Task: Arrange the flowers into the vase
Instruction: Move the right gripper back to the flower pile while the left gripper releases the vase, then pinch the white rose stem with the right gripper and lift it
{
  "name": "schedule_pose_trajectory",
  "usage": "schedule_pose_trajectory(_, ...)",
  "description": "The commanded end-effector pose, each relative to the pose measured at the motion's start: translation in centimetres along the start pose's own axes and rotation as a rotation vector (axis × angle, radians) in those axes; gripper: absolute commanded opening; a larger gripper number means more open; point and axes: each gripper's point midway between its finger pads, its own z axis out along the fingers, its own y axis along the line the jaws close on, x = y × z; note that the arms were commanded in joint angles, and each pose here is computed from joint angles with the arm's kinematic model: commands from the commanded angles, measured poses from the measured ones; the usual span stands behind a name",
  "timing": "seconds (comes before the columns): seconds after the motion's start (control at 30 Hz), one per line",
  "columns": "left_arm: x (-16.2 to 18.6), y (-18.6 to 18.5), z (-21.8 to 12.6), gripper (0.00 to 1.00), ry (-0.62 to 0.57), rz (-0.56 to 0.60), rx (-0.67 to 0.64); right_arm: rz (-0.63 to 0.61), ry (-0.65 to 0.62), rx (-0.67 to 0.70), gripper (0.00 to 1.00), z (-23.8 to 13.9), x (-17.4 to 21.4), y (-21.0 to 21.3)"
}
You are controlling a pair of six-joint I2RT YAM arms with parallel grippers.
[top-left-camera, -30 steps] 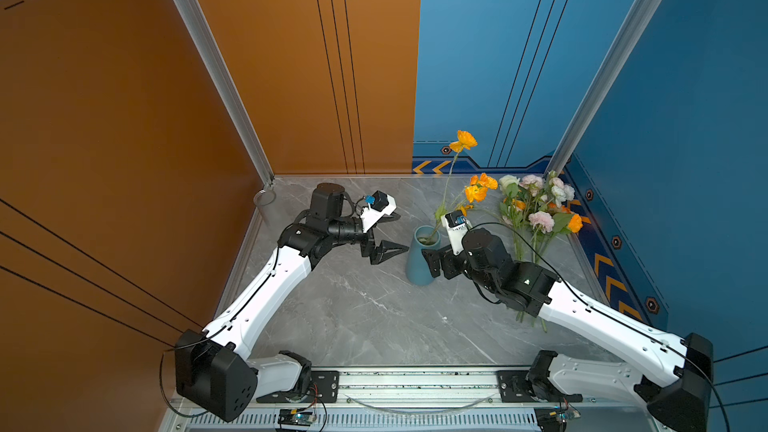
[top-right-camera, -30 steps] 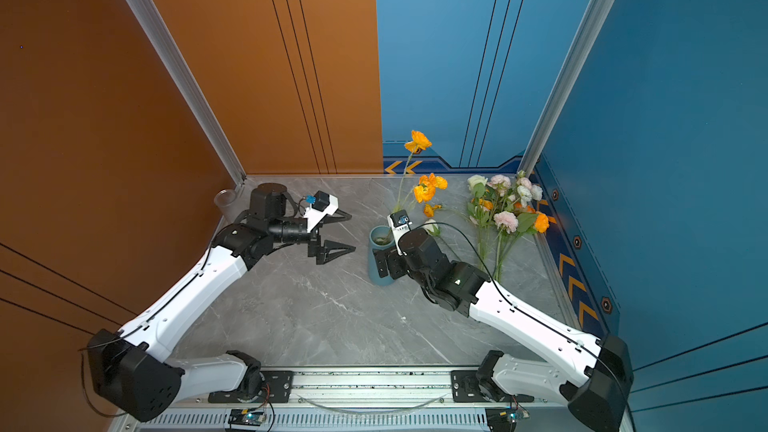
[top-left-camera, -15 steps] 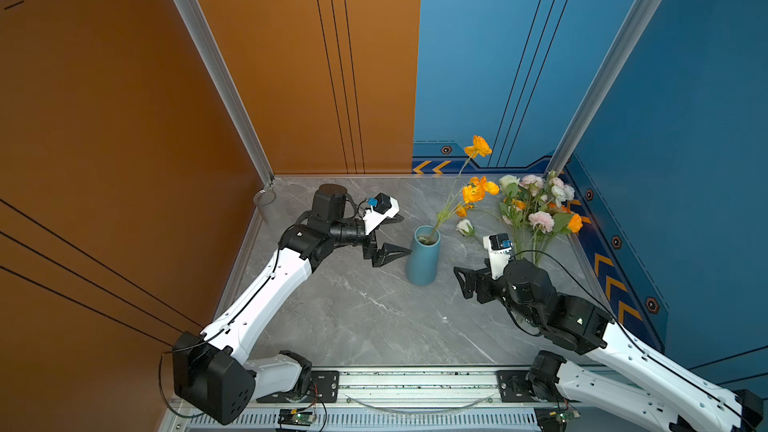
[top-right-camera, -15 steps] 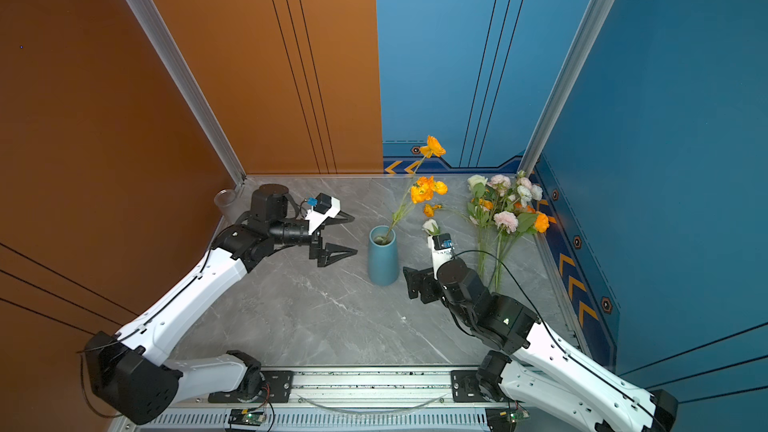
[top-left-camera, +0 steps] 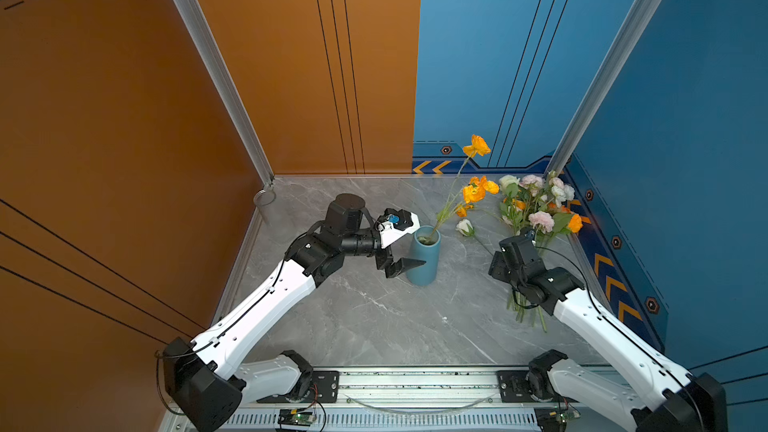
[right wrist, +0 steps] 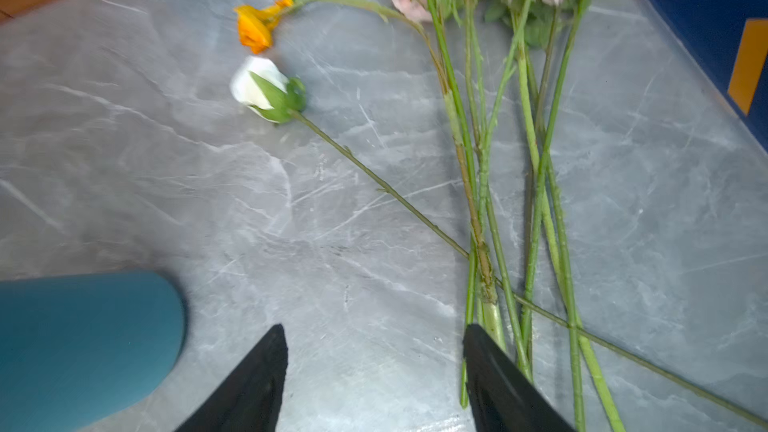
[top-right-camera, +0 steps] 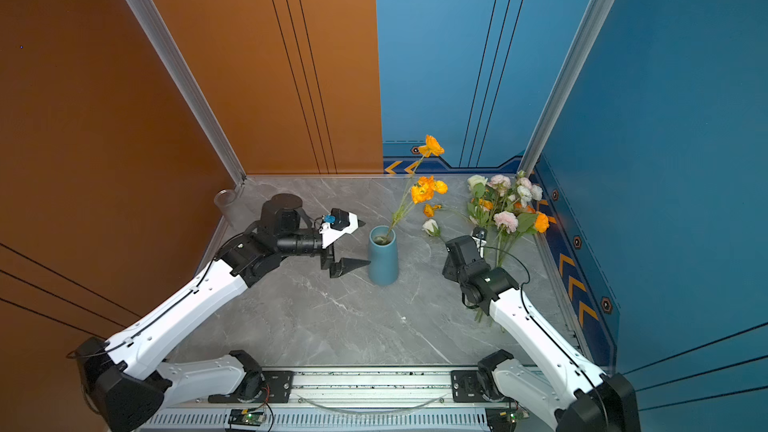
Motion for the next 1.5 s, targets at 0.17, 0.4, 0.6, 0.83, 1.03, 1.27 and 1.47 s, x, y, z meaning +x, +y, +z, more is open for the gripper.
schedule_pose_trajectory(0.17, -0.2, -0.6, 0.5, 0.98, 0.014, 0.038, -0.028, -0.179, 0.17, 0.009, 0.62, 5.9, -2.6, 1.9)
schedule_pose_trajectory(0.4, 0.5, -0.1, 3.4, 0.98, 0.127, 0.122, -0.25, -0.356, 0.37, 0.092, 0.55, 9.9, -2.4, 1.9)
schedule_pose_trajectory(0.6, 2.0, -3.8, 6.4, 0.98, 0.191, 0.225, -0.19, -0.442, 0.47, 0.156, 0.47, 11.8, -0.9, 0.1)
schedule_pose_trajectory(0.83, 2.8, -4.9, 7.3, 0.98, 0.21, 0.244, -0.155, -0.47, 0.539, 0.199, 0.38, 12.9, 0.5, -1.5)
schedule_pose_trajectory(1.03, 3.0, -5.3, 7.4, 0.98, 0.214, 0.259, -0.144, -0.495, 0.551, 0.226, 0.3, 13.5, 0.6, -2.0)
schedule_pose_trajectory(1.27, 3.0, -5.4, 7.3, 0.98, 0.212, 0.264, -0.14, -0.566, 0.551, 0.209, 0.15, 13.7, 0.7, -1.4)
schedule_pose_trajectory(1.47, 3.1, -5.4, 7.4, 0.98, 0.217, 0.268, -0.14, -0.609, 0.502, 0.15, 0.03, 13.6, -0.6, 1.3)
